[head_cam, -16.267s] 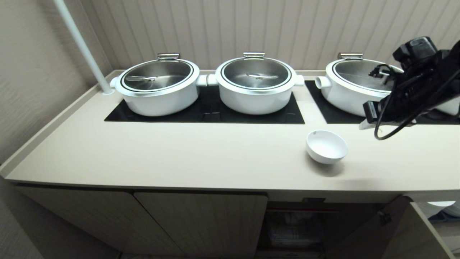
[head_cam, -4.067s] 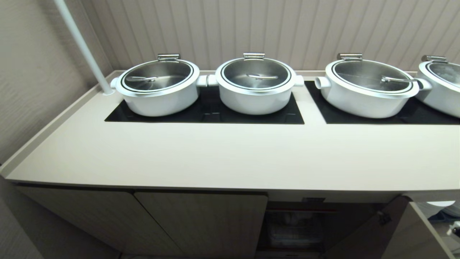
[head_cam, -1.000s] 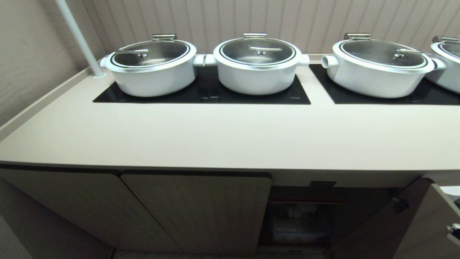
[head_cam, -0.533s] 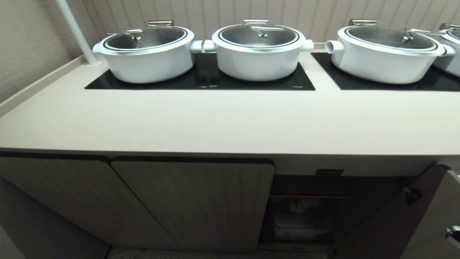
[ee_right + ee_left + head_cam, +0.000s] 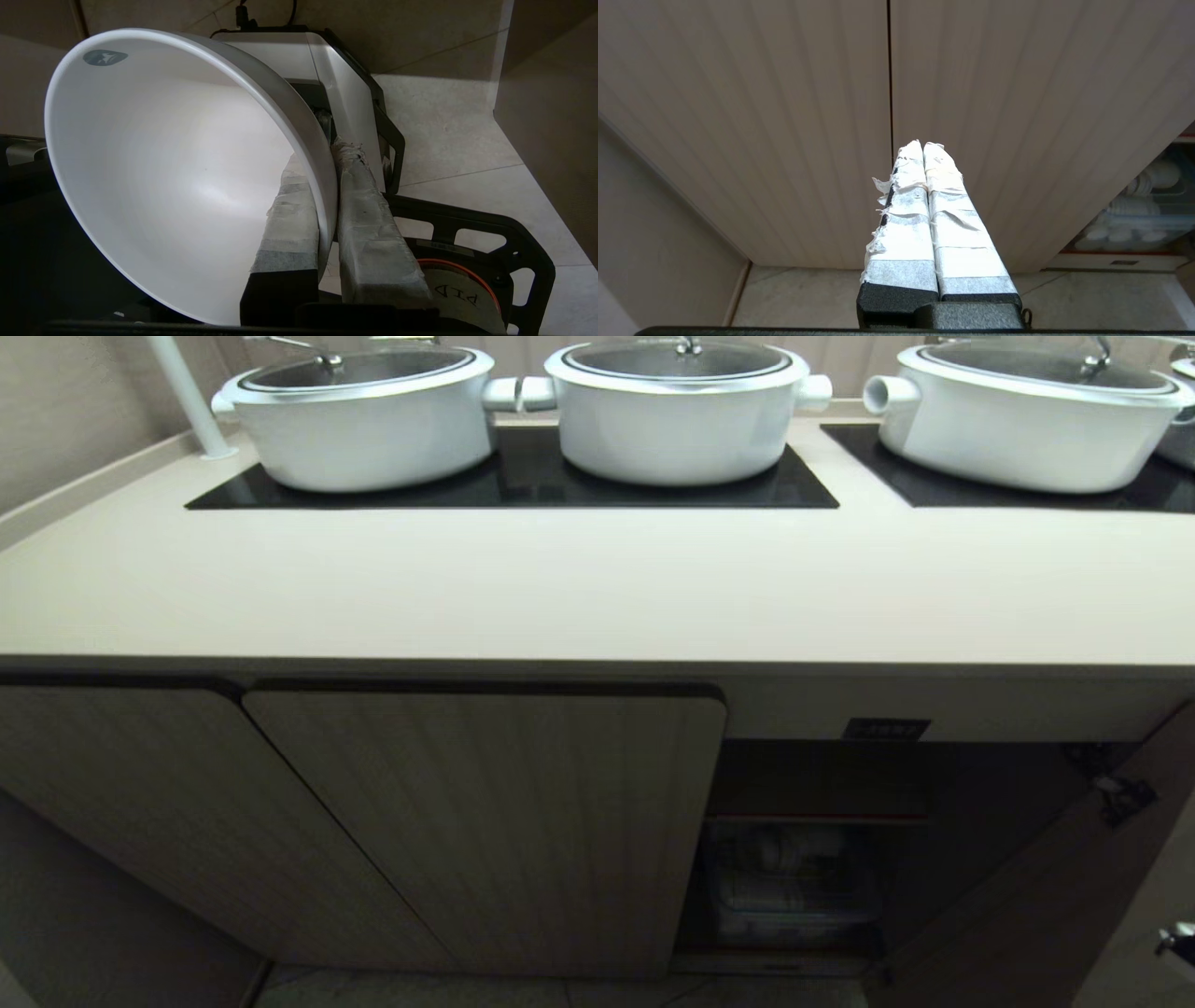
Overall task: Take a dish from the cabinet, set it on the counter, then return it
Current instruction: Put it back into the cabinet
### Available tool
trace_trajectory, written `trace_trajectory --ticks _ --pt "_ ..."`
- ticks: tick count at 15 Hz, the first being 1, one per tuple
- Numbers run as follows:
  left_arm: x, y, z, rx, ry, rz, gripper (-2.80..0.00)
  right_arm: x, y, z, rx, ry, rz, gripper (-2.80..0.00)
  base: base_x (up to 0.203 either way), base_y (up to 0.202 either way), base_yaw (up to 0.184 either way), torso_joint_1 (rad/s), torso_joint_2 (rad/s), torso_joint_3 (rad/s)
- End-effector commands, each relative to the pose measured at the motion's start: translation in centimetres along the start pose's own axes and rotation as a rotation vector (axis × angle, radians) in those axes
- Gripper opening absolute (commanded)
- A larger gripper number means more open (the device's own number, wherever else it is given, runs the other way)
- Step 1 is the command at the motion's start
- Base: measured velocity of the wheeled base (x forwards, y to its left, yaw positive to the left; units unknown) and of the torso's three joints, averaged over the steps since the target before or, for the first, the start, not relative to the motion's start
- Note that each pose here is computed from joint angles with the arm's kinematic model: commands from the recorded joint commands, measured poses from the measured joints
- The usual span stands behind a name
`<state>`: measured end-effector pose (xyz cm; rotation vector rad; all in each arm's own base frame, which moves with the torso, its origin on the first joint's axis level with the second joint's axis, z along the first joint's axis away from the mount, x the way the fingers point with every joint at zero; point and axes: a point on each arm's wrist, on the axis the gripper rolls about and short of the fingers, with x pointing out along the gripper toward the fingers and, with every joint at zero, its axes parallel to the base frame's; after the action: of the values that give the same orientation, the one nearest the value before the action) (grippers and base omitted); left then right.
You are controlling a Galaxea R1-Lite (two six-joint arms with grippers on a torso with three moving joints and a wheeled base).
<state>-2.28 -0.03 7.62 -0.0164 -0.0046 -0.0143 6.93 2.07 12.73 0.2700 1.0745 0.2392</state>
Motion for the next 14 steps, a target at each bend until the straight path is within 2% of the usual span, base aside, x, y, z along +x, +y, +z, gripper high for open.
trace_trajectory --ticks 1,14 --pt "0.00 0.00 0.00 0.000 -0.001 0.000 -2.80 0.02 -0.01 -0.02 0.002 0.004 0.000 -2.80 0.000 0.000 0.000 -0.201 0.51 0.297" --pt "0.00 0.00 -0.02 0.000 0.000 -0.001 -2.80 0.00 -0.03 -0.04 0.002 0.002 -0.006 -2.80 0.000 0.000 0.000 -0.161 0.47 0.313"
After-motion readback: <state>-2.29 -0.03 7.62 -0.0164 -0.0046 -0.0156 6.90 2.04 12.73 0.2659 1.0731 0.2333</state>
